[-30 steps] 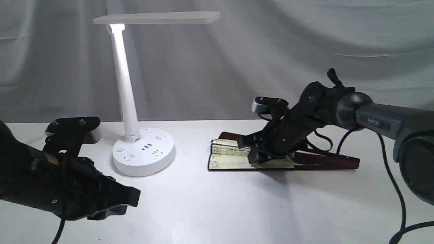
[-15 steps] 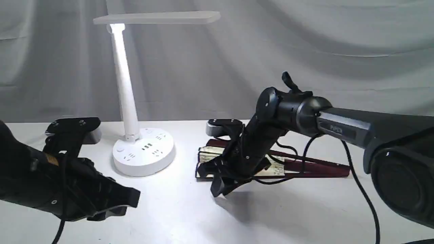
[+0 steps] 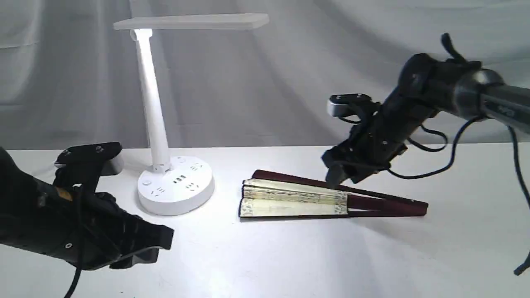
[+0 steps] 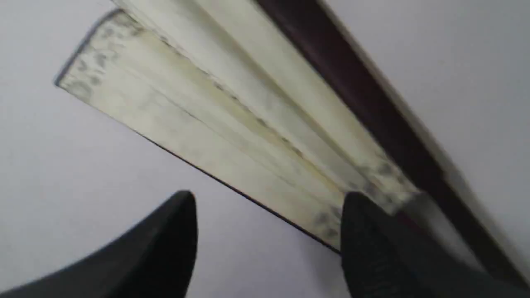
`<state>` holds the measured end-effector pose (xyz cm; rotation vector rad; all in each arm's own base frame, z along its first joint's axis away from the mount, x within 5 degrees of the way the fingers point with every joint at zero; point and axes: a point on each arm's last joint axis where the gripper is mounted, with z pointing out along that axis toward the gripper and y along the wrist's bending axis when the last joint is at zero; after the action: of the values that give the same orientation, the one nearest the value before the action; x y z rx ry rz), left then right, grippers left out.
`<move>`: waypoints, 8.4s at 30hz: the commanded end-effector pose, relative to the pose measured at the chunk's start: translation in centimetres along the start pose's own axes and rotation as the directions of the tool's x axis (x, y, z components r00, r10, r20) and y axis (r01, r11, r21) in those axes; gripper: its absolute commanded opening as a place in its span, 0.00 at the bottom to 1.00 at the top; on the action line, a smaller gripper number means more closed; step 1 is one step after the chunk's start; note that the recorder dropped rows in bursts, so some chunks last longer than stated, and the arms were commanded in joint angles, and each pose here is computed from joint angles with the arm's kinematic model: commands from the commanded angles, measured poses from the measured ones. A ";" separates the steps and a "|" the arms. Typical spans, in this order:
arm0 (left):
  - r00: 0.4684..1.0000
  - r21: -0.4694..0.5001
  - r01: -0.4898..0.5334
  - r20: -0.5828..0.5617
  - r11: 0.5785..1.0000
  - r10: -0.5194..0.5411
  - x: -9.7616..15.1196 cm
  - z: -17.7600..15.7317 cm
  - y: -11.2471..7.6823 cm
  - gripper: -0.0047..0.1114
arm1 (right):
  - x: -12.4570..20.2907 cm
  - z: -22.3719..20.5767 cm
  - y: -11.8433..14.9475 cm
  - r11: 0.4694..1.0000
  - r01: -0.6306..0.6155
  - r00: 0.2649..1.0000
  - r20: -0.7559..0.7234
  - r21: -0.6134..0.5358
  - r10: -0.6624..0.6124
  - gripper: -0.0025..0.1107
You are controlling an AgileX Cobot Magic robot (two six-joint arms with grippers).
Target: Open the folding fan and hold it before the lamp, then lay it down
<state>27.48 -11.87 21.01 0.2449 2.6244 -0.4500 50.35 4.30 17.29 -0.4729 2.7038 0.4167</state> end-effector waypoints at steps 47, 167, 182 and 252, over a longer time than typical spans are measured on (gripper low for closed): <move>0.999 0.021 0.035 -0.018 0.999 -0.035 0.1 0.0 -0.3 0.26 | 3.2 3.3 -2.7 0.946 -0.044 0.997 -0.079 -0.320 0.019 0.48; 0.871 -0.076 -0.465 0.138 0.882 0.471 1.5 -6.4 -5.7 0.09 | 7.0 -7.7 4.5 0.702 -0.204 0.923 0.106 -0.682 0.371 0.02; 0.679 -0.061 -0.454 0.623 0.889 0.389 4.4 -3.6 -5.4 0.09 | 11.7 -7.7 5.5 0.669 -0.236 0.907 0.087 -0.704 0.412 0.02; 0.416 0.845 0.485 0.003 0.224 -0.909 -0.1 15.0 -6.6 0.36 | 13.9 -6.3 6.0 0.676 -0.217 0.923 0.077 -0.704 0.377 0.02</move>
<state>32.02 -23.31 9.95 -0.8838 1.6572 -1.6757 34.15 3.67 18.20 -0.1203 2.3428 1.4974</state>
